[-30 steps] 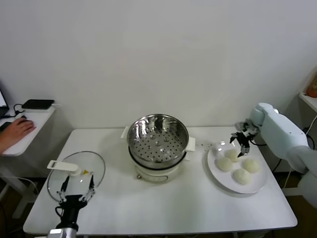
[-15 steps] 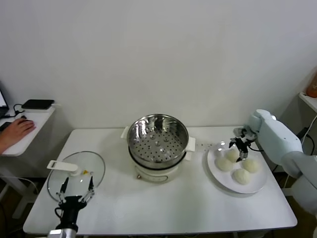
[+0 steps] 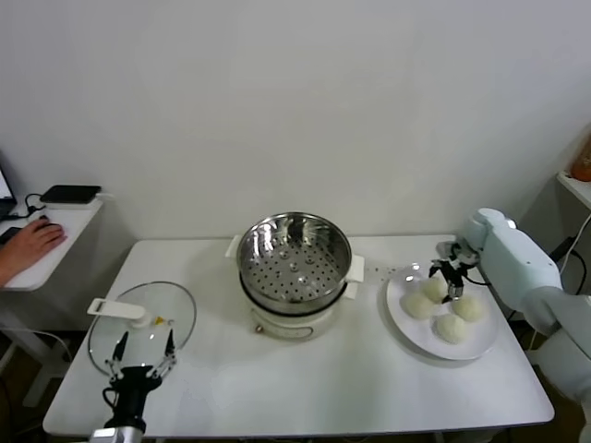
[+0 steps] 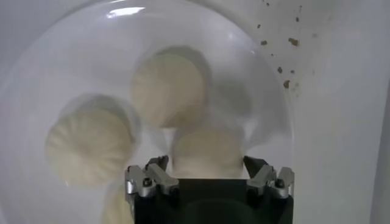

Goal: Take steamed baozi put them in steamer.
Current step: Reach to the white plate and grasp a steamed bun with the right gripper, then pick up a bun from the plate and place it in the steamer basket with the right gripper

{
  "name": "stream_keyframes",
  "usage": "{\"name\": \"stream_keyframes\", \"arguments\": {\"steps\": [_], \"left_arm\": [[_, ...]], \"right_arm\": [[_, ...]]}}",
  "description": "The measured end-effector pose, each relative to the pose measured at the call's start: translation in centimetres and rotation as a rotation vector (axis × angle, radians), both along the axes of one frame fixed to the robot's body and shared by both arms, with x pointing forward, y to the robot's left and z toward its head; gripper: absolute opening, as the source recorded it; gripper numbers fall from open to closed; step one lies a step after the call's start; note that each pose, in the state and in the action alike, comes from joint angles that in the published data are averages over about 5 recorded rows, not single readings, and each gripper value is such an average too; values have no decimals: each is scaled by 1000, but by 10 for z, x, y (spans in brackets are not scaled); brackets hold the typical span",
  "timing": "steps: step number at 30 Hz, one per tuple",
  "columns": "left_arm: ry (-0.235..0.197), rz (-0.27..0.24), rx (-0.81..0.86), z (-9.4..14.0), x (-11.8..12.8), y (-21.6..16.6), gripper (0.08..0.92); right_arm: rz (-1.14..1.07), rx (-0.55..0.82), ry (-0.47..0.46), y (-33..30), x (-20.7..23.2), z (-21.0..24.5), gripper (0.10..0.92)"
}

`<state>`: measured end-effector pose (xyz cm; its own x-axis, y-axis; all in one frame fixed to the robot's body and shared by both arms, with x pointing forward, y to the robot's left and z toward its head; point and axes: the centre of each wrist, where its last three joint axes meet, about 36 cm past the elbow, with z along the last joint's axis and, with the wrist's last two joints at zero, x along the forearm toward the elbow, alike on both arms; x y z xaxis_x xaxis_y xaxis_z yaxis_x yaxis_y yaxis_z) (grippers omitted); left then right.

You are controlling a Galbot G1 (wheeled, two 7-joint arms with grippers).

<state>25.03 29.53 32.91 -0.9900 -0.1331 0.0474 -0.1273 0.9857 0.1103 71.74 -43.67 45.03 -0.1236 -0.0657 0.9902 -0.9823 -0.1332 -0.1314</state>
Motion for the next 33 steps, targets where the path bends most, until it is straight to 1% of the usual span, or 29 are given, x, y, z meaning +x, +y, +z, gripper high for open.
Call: {"name": "stream_keyframes", "arguments": {"steps": [3,12,21,28,33], "left_arm": [[0,1,0,0,0,0,823],[5,0,0,-1,-2,0,823],[5,3,2,-1,-3,1,823],[4,5,5,0,-3,3,823],[2,8,7,1,-4,4,823]], "right_arm": [[-3,0,-1,0,0,-1,718],[-2,-3,-5,-1,0,1,709],[4,0,-13,1,1,4,680],[29,6,-30,1,5,20,681],[62,7,-54,3,10,40,681]]}}
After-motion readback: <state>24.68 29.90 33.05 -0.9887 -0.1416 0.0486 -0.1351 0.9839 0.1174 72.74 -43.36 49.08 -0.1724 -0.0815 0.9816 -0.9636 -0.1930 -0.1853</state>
